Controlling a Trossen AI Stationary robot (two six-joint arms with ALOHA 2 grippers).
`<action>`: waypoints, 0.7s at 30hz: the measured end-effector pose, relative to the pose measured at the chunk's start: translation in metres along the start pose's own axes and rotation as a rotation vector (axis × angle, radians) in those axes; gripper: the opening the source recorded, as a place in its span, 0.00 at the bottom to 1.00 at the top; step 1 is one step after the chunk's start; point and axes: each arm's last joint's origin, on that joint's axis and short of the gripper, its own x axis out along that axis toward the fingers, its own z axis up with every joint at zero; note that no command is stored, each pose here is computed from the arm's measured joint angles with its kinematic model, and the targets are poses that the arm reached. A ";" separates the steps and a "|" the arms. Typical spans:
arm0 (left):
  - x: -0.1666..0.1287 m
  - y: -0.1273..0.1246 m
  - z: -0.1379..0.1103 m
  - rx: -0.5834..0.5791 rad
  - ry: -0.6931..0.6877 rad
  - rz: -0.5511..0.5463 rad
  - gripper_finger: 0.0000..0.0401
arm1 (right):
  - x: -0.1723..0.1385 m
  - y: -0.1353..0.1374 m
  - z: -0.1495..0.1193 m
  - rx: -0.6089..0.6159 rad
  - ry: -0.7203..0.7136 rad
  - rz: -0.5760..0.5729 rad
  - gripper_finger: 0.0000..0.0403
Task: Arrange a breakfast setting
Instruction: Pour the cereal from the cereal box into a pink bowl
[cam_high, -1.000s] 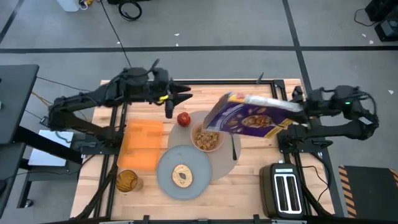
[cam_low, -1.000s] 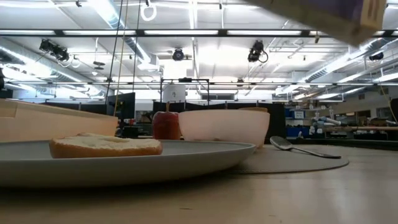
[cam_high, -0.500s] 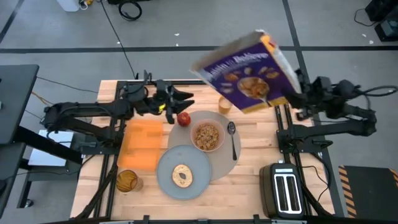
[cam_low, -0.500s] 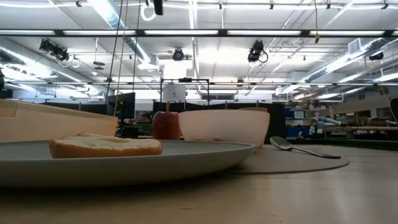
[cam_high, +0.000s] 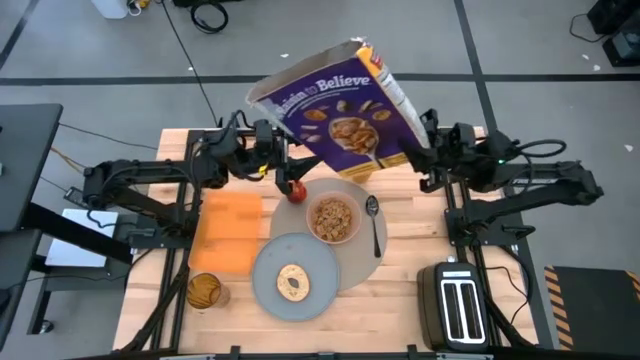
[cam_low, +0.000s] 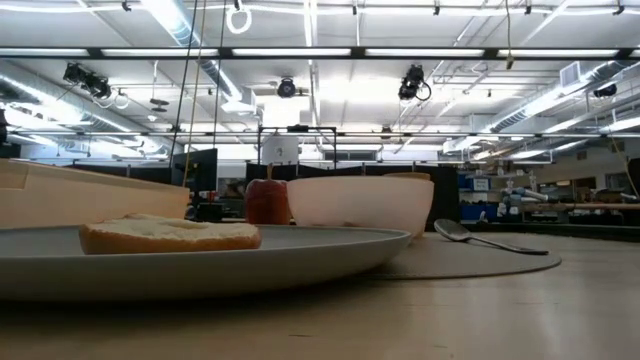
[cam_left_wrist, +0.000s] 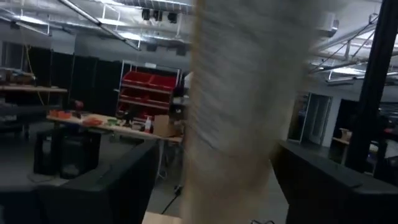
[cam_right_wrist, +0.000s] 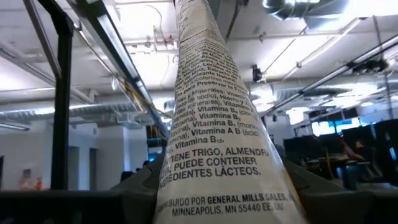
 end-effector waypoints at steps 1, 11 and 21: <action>0.001 0.000 0.002 0.001 -0.004 -0.011 0.78 | 0.002 0.000 -0.003 0.007 0.001 0.001 0.41; 0.007 -0.008 0.040 0.031 -0.102 -0.117 0.67 | 0.020 -0.003 -0.028 0.046 -0.010 0.015 0.42; 0.010 -0.012 0.066 0.134 -0.068 -0.127 0.20 | 0.017 -0.003 -0.025 0.057 -0.005 0.024 0.60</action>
